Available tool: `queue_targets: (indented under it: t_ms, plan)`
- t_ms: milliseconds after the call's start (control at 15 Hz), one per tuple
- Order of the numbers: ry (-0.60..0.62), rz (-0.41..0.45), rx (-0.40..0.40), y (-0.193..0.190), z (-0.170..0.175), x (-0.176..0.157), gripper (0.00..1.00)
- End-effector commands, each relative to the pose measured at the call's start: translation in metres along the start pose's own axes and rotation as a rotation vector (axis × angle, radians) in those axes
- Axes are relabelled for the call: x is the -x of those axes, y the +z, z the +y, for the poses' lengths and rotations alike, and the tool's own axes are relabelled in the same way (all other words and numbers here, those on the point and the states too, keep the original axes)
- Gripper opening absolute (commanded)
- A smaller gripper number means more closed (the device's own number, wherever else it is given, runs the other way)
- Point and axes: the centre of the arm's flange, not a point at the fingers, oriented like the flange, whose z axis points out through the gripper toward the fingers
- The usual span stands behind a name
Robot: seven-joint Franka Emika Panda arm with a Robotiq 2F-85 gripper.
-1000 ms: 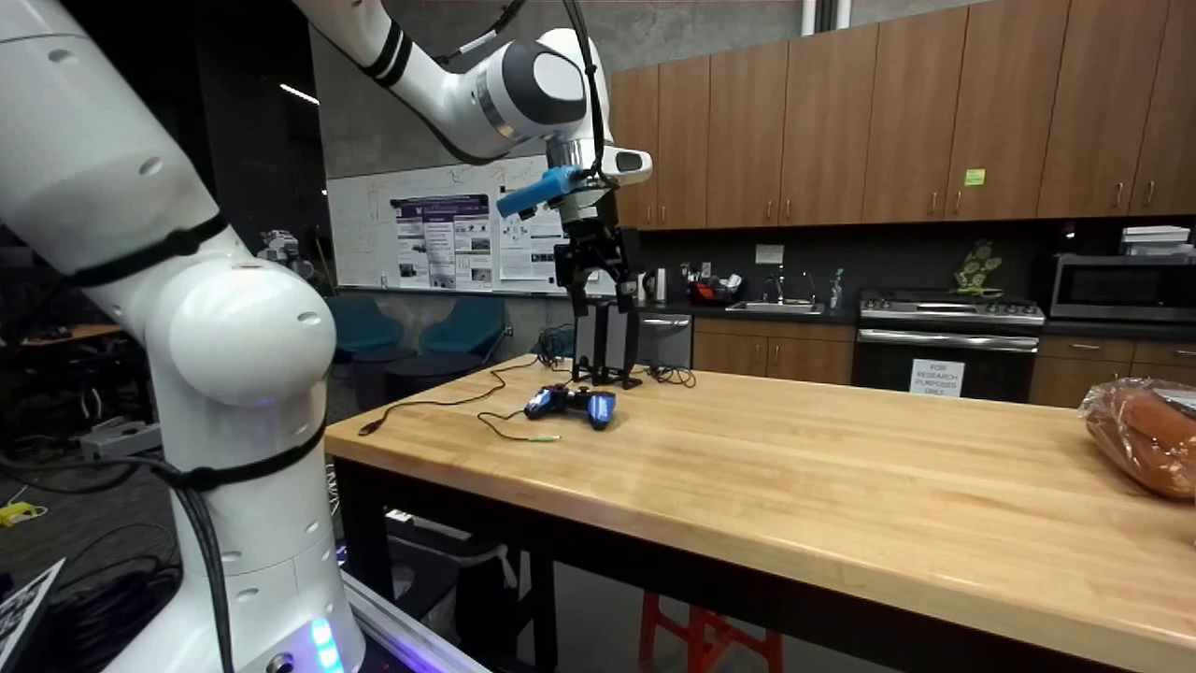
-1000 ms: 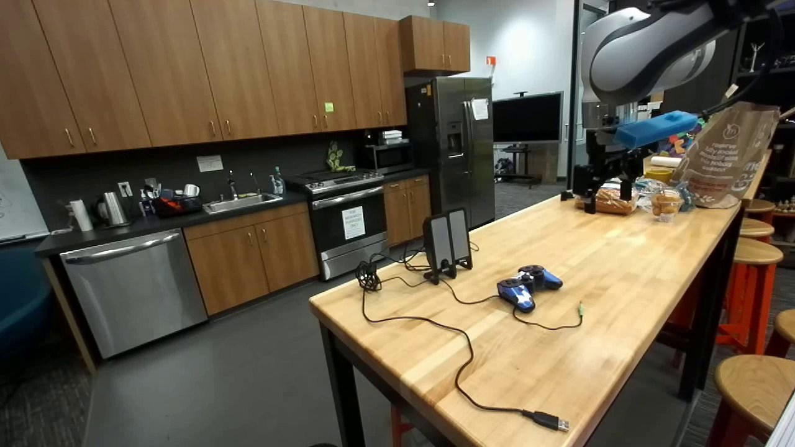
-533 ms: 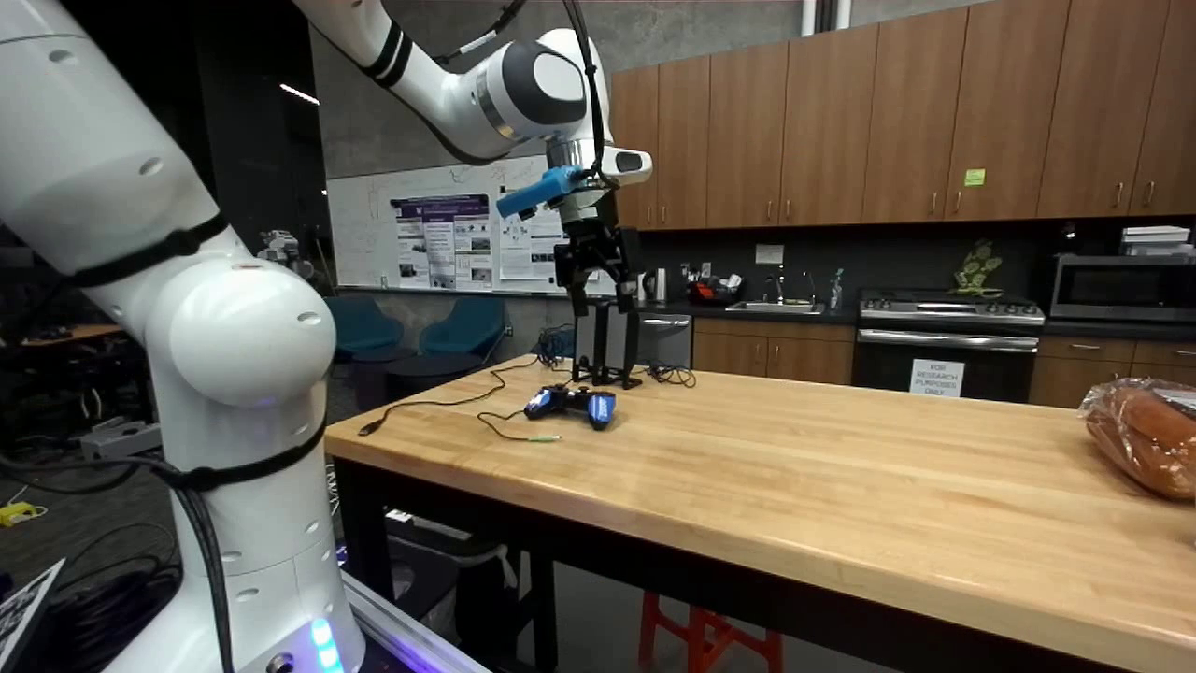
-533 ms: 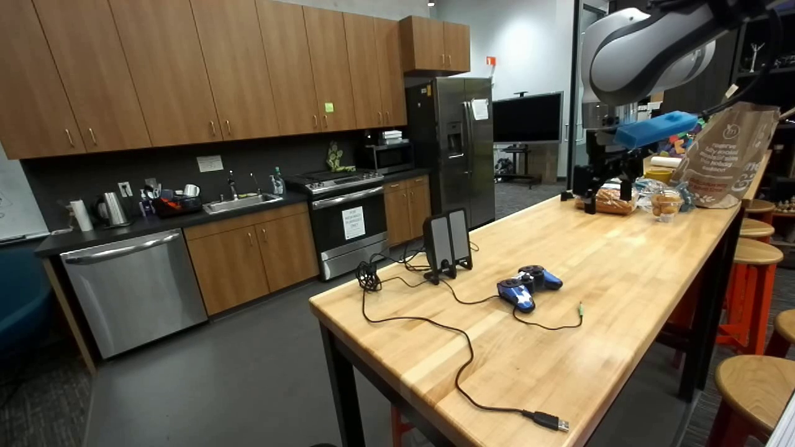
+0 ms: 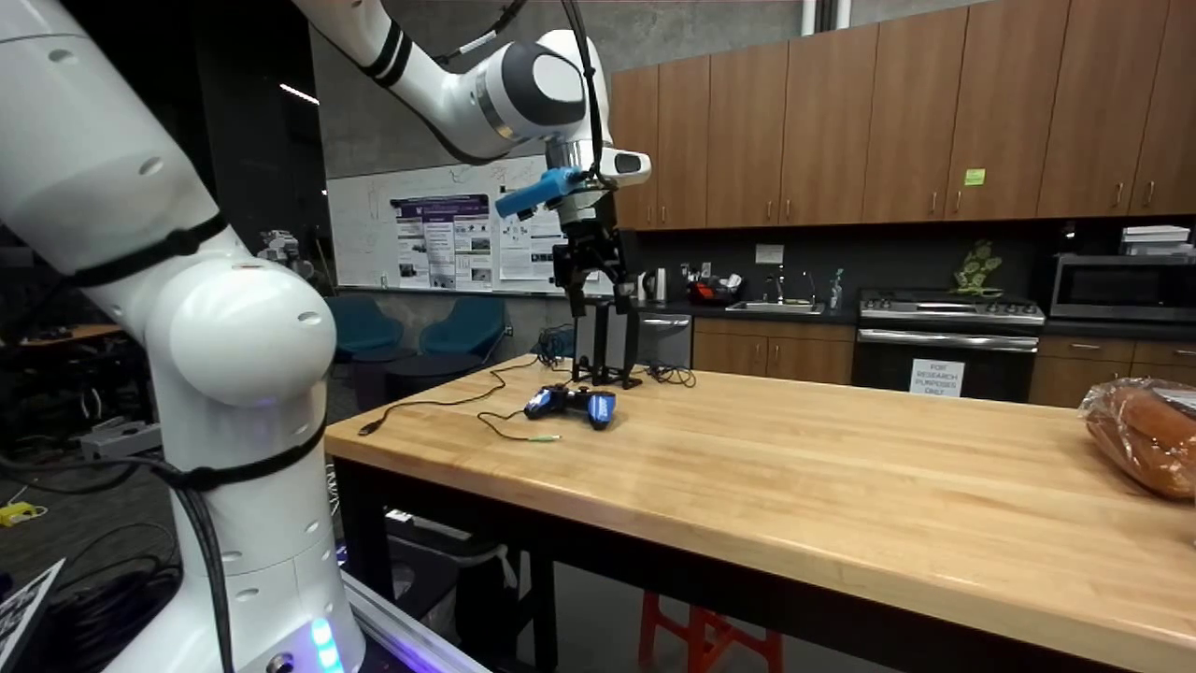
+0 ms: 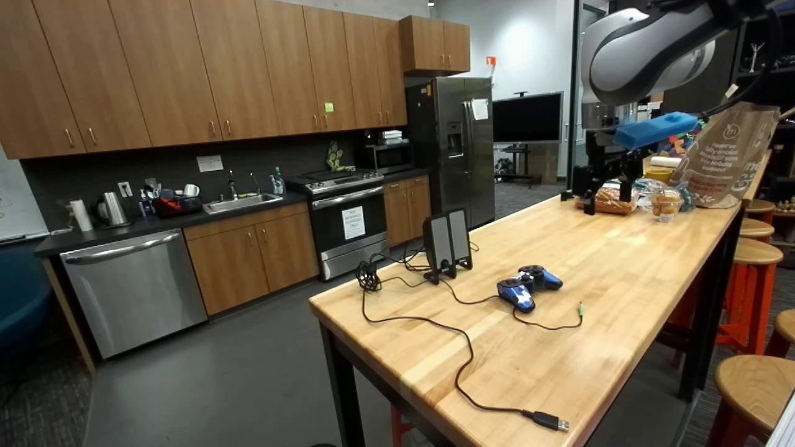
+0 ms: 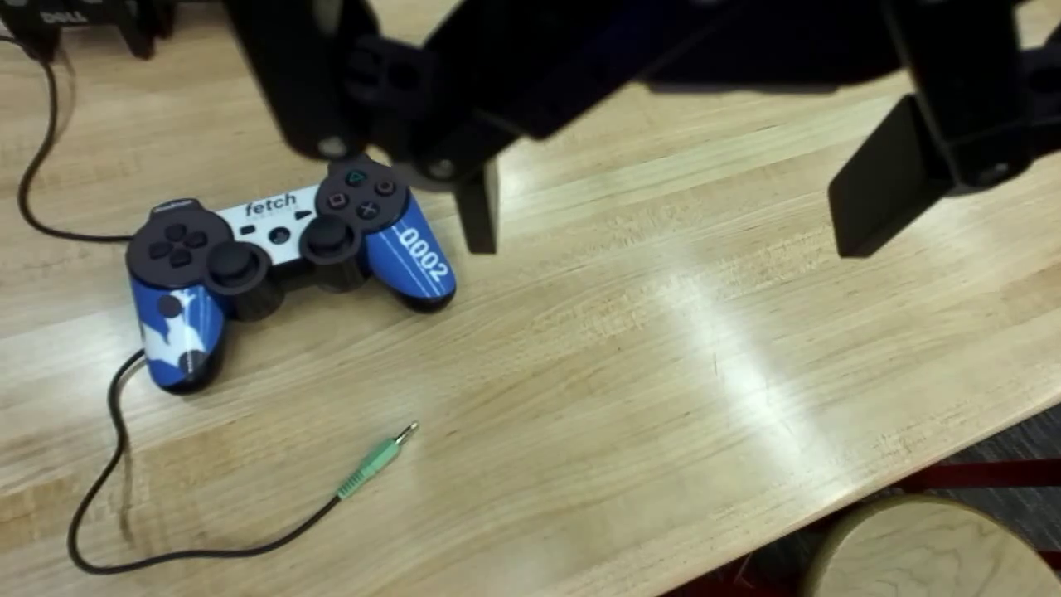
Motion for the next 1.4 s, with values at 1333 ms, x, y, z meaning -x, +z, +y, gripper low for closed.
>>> queue_targets:
  t_ms: [1333]
  plan:
    - [0.421, 0.094, -0.58, 0.05, -0.127, 0.067, 1.0]
